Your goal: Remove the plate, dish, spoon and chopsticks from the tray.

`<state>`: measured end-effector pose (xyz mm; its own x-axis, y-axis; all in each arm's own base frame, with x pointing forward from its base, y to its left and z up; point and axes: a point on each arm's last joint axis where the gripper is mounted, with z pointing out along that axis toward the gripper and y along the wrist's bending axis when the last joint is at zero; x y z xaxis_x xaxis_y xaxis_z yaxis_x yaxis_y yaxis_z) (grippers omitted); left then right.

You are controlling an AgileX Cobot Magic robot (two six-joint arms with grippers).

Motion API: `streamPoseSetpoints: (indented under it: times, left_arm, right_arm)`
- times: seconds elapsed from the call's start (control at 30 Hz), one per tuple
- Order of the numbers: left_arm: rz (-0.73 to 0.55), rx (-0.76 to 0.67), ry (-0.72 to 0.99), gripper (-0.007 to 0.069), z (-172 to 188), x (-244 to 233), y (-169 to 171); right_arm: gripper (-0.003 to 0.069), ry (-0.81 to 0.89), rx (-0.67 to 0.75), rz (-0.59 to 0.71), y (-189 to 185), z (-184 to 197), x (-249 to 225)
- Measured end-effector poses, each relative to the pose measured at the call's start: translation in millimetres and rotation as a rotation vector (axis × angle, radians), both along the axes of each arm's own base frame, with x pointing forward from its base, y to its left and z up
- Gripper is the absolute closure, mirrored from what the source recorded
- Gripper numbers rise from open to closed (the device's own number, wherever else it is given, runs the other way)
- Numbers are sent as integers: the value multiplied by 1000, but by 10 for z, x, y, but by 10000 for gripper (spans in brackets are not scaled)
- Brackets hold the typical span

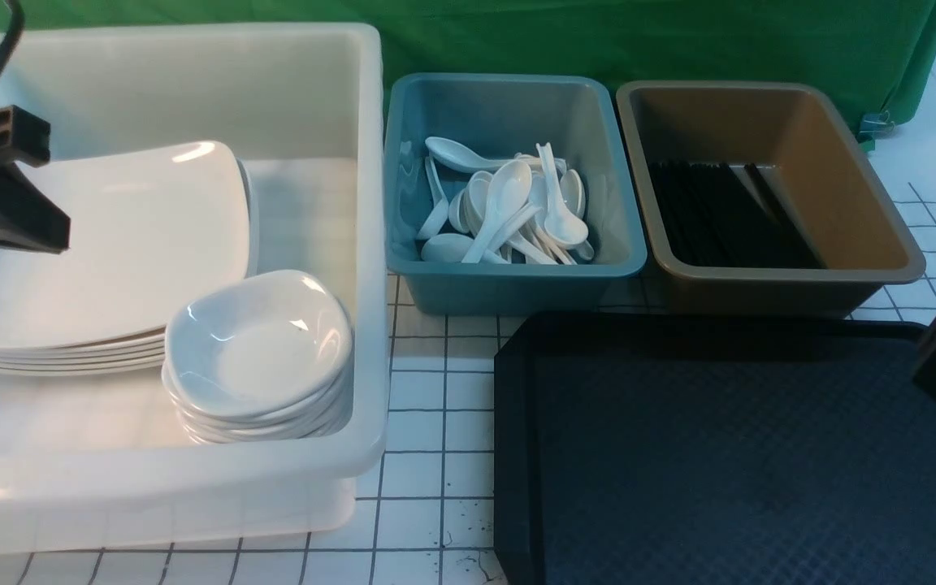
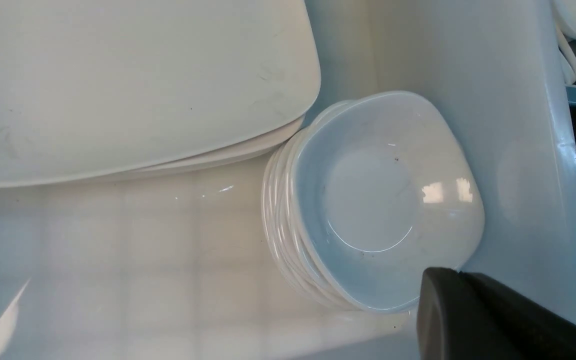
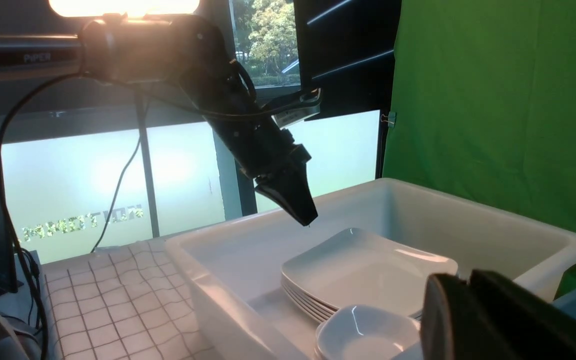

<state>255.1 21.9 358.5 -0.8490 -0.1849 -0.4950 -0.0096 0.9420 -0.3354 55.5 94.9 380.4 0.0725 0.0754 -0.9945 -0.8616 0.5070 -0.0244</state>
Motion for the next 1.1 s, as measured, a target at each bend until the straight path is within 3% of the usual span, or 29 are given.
streamPoseSetpoints:
  times: [0.37,0.6,0.83,0.97,1.1]
  left_arm:
    - [3,4,-5,606,2,5,5]
    - [7,14,-25,606,9,20,13]
    - [-12,31,-40,606,12,26,17]
    - [-8,18,-51,606,21,35,9]
    - [-8,9,-53,606,24,36,2]
  right_arm:
    - [555,9,-15,-56,-24,-75,58]
    - [533,46,-54,-354,-327,-502,203]
    - [503,86,-136,-754,-751,-1363,118]
    - [495,133,-181,-913,-873,-1696,71]
    - [490,182,-204,-990,-927,-1870,37]
